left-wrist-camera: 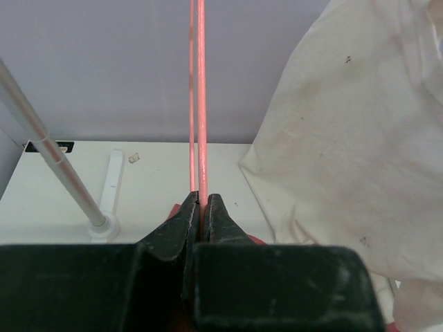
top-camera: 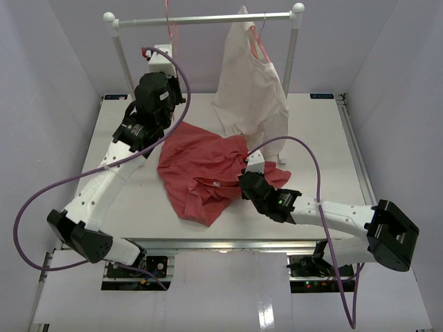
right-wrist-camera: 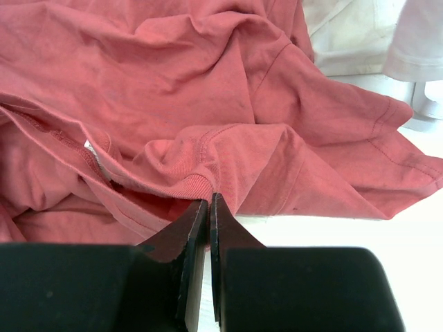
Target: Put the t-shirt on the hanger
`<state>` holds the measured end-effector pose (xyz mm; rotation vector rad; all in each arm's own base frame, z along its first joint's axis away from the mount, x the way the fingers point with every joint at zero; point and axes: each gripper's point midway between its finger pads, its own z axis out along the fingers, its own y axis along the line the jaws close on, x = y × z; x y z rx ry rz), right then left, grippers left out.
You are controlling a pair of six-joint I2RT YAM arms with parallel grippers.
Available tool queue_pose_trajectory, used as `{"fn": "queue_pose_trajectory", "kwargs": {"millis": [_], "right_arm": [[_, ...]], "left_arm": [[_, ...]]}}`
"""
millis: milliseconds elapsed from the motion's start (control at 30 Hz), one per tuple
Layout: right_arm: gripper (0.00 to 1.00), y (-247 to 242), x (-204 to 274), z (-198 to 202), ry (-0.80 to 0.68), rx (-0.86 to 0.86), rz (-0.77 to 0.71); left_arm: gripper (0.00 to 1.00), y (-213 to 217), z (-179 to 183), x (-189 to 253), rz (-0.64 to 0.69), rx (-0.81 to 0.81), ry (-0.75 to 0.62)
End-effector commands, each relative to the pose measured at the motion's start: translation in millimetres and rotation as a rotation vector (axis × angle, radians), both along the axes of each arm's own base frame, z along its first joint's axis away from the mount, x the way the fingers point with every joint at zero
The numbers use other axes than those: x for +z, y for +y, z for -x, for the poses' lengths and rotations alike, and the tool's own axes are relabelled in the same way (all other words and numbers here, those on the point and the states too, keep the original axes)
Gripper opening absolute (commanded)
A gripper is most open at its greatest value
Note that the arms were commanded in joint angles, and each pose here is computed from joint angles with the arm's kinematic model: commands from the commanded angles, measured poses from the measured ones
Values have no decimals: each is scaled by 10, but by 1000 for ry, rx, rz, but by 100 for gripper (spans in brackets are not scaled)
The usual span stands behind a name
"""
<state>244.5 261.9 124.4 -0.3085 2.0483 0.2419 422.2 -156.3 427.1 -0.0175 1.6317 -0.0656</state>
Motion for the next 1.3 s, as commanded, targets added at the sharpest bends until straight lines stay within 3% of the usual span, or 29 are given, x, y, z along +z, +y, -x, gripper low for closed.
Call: {"fn": "queue_pose_trajectory", "kwargs": {"millis": [0, 100, 167, 267, 367, 467, 533, 700, 867, 900, 967, 1100, 1267], "right_arm": [[8, -19, 113, -36, -26, -22, -27], [8, -48, 106, -36, -26, -28, -24], [8, -57, 102, -38, -26, -29, -22], [8, -48, 145, -41, -30, -25, -33], [8, -52, 188, -13, -32, -16, -53], [8, -105, 222, -3, -40, -18, -47], [8, -153, 273, 0, -47, -25, -48], [8, -144, 419, -41, -48, -31, -62], [8, -143, 589, -162, -54, -53, -66], [8, -150, 631, -185, -55, -60, -65], [8, -173, 732, -226, -59, -77, -64], [8, -309, 892, -312, -68, -130, -72], [8, -505, 1238, -303, -113, -154, -107]], "left_arm": [[0, 301, 566, 524, 66, -24, -116], [0, 435, 805, 575, 80, -27, -129], [0, 623, 868, 484, 141, 77, -97], [0, 1020, 1016, 21, 173, 333, 64], [0, 989, 1040, -397, 196, 361, 171], [0, 765, 1096, -667, 225, 222, 229], [0, 613, 1143, -850, 177, 97, 253], [0, 345, 1547, -778, 88, -237, 222], [0, -218, 2414, -685, 91, -801, 223], [0, -252, 2515, -688, 98, -849, 232], [0, -226, 2646, -731, 109, -871, 262], [0, -13, 2652, -866, 89, -758, 280], [0, -100, 2822, -985, 114, -846, 307]]}}
